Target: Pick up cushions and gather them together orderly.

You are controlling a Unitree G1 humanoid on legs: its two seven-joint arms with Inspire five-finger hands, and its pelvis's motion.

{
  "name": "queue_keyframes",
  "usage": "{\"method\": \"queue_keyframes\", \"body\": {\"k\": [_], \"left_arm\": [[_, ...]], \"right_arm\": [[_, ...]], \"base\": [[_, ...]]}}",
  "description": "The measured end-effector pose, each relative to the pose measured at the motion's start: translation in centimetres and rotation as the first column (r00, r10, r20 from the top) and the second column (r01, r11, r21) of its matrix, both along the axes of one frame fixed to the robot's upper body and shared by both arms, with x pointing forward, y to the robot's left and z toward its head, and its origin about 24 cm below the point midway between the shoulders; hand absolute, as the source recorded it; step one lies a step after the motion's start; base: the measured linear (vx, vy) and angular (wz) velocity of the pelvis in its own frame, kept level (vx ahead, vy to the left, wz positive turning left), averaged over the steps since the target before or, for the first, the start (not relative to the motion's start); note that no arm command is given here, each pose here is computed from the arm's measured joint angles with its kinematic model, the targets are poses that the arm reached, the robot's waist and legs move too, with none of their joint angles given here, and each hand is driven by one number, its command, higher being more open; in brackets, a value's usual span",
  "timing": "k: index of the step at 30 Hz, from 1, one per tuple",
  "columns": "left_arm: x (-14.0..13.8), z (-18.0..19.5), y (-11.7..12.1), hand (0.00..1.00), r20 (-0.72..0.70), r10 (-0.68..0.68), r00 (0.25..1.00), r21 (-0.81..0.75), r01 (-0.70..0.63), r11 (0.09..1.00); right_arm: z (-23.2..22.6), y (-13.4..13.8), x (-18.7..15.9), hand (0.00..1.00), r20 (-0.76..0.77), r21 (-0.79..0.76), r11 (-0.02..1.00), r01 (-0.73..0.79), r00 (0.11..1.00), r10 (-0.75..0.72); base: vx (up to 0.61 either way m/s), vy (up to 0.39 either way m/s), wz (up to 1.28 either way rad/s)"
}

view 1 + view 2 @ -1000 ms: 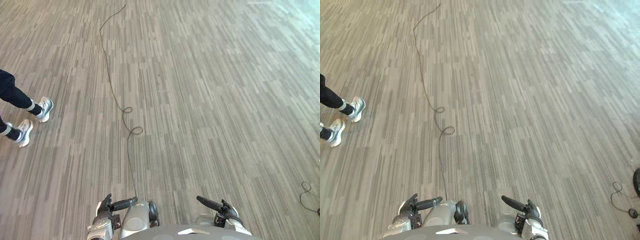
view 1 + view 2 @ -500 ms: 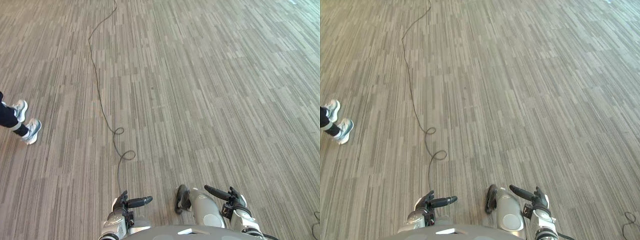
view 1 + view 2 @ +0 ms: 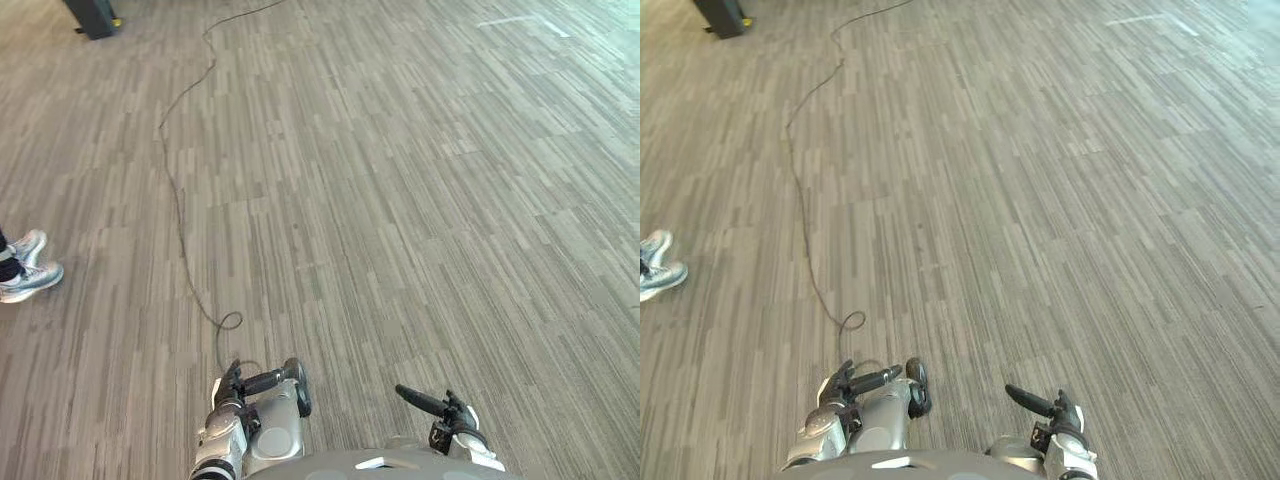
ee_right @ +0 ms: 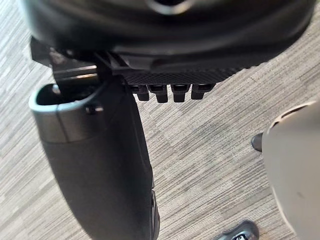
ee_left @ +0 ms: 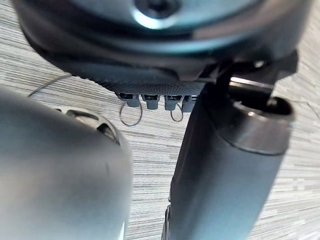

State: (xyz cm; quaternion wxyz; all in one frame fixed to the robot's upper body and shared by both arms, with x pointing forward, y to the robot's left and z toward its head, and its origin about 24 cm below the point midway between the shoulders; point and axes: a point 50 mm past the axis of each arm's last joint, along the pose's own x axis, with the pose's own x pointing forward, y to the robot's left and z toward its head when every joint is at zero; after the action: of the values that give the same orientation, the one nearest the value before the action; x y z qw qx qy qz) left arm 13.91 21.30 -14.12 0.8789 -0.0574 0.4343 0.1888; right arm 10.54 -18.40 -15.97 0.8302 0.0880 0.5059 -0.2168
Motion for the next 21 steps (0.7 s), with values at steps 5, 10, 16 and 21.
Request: {"method": "queue_keyframes", "body": {"k": [5, 10, 16, 21], "left_arm": [[-1.2, -0.7, -0.3, 1.00, -0.076, -0.068, 0.995, 0.013, 0.070, 0.997], [-2.0, -1.3, -0.6, 1.00, -0.135, -0.112, 0.985, 0.008, 0.114, 0.993], [-1.2, -1.4, -2.3, 1.00, -0.142, -0.179, 0.974, -0.013, 0.179, 0.984], [1.0, 0.0, -2.1, 1.00, -0.001, -0.133, 0.991, 0.016, 0.133, 0.991]], "right_arm": [[0.8, -0.6, 1.6, 1.00, 0.072, -0.035, 0.997, -0.068, 0.995, 0.071], [1.2, -0.6, 3.4, 1.00, 0.107, -0.043, 0.993, -0.111, 0.988, 0.115], [1.8, -2.3, 4.0, 1.00, 0.141, -0.058, 0.998, -0.033, 0.989, 0.041], [1.4, -1.1, 3.2, 1.00, 0.109, -0.041, 0.997, -0.065, 0.992, 0.069]], "base": [[0.54, 0.226, -0.70], [0.46, 0.008, -0.74], [0.60, -0.157, -0.20], [0.59, -0.182, -0.71]]}}
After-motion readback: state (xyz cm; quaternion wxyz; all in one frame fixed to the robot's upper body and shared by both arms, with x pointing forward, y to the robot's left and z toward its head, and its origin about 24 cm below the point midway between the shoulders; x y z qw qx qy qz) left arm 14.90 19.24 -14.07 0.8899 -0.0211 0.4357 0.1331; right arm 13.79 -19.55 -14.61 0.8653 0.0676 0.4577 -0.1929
